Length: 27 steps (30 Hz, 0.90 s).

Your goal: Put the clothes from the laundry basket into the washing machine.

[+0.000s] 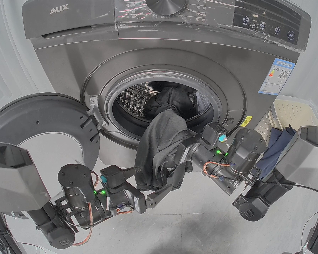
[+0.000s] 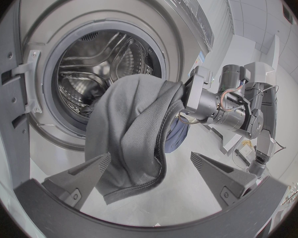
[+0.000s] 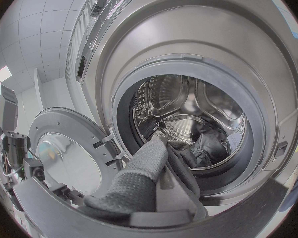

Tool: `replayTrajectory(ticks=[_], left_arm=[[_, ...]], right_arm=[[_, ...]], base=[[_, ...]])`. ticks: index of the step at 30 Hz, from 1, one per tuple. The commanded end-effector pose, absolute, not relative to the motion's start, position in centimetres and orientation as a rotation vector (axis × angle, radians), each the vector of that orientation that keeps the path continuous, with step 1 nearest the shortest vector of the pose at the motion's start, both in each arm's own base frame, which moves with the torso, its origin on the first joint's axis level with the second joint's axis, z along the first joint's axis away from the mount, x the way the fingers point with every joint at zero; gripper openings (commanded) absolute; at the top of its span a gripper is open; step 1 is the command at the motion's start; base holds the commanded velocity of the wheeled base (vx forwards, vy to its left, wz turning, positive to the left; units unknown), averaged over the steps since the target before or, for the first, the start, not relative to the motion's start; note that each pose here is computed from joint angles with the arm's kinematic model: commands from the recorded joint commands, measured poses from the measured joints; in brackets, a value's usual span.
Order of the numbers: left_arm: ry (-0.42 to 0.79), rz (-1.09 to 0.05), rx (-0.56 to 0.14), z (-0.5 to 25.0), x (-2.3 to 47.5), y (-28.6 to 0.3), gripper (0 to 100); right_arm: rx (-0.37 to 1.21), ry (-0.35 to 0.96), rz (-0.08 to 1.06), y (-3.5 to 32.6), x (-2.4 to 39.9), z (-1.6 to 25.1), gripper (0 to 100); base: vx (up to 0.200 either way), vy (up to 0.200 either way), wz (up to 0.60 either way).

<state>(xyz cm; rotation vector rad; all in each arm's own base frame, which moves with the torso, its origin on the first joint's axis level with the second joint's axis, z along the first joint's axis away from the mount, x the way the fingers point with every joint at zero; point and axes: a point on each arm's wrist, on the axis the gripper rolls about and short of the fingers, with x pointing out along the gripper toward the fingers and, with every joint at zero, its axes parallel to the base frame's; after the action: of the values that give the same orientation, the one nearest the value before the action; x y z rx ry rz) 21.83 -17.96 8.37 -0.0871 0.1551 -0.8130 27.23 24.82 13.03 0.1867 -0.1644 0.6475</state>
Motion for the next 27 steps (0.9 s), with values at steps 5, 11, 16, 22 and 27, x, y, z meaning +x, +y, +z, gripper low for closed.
replayTrajectory(ticks=[5,11,16,22,27], left_arm=[[0.157,-0.826,-0.090,6.4,24.7,-20.4,100],[0.130,-0.794,-0.099,5.1,27.5,-21.7,100],[0.104,-0.731,-0.105,4.4,29.7,-21.9,100],[0.101,-0.682,-0.101,3.4,30.7,-22.1,100],[0.078,-0.655,-0.107,3.9,31.0,-22.1,0]], right_arm=[[0.199,-0.166,0.674,25.6,26.5,13.3,0],[0.207,-0.160,0.674,25.8,25.5,13.5,0],[0.219,-0.144,0.693,26.1,24.2,13.6,0],[0.233,-0.147,0.703,26.3,23.5,14.1,0],[0.231,-0.142,0.692,26.0,23.7,13.9,0]], base=[[0.000,0.000,0.00],[0.000,0.000,0.00],[0.000,0.000,0.00],[0.000,0.000,0.00],[0.000,0.000,0.00]])
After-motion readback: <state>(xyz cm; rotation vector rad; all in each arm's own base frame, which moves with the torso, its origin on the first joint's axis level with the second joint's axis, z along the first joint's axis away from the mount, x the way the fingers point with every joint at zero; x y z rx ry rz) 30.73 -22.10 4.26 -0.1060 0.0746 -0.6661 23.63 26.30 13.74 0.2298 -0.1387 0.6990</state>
